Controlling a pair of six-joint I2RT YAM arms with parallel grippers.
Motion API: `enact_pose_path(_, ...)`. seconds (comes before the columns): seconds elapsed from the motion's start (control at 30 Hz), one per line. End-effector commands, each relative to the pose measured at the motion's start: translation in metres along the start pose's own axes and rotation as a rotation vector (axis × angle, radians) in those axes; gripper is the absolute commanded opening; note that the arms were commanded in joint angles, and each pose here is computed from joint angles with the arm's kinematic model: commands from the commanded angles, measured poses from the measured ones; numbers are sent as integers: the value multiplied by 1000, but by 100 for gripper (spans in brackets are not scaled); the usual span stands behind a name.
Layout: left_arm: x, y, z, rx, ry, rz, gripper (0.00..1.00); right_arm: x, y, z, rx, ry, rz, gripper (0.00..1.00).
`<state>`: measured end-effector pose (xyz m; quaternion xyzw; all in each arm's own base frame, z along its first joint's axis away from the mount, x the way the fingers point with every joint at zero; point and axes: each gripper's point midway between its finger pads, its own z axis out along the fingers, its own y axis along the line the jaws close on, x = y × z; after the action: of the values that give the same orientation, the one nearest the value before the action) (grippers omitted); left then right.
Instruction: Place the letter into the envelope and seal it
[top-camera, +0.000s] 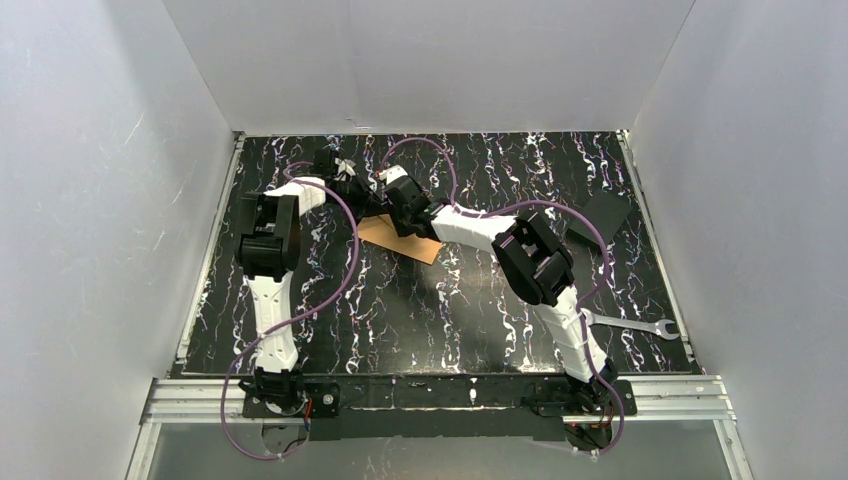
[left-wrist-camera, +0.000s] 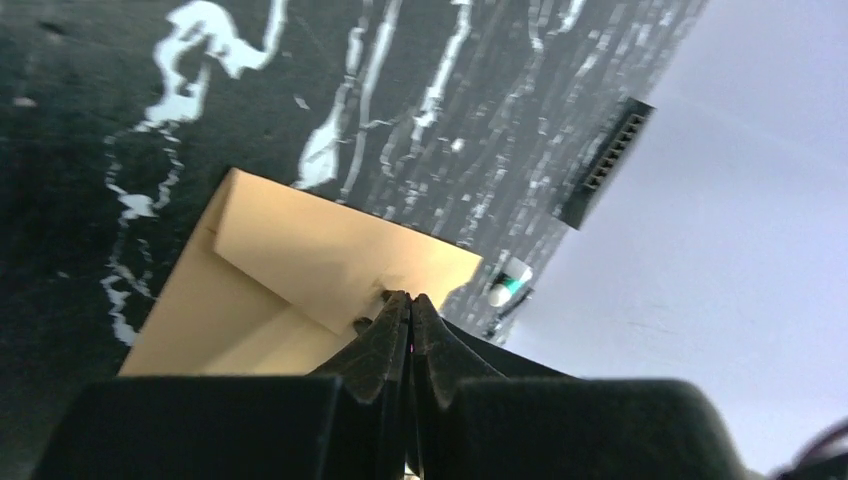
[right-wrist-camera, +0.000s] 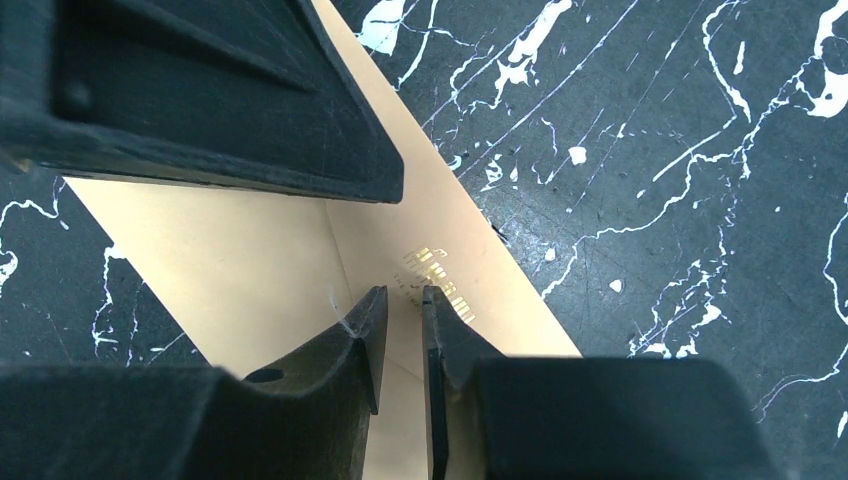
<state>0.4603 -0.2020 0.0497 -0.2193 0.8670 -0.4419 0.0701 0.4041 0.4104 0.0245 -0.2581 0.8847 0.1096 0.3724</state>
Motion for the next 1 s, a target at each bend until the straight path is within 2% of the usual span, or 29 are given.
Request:
enact_pose_path(0.0,20,40,6,-201,67,33,0,144,-19,8,18,416,-72,28)
enact_pose_path(0.1,28,74,7,-326,104,1,0,132,-15,6,-17,371,-96,29)
enact_pose_path(0.17,27,83,7,-363,109,9,0,121,-15,2,-28,346,-115,29)
enact_pose_path(0.4,21,92,3,-436,115,48,0,53,0,-6,-133,197,-114,31)
enact_pose_path(0.57,21,93,5,-438,142,56,0,34,11,11,-175,125,-132,30)
enact_pose_path(0.77,23,96,7,-437,167,51,0,42,9,27,-161,136,-162,28)
enact_pose_path(0.97,25,95,11,-374,201,-18,0,76,4,31,-159,195,-225,26)
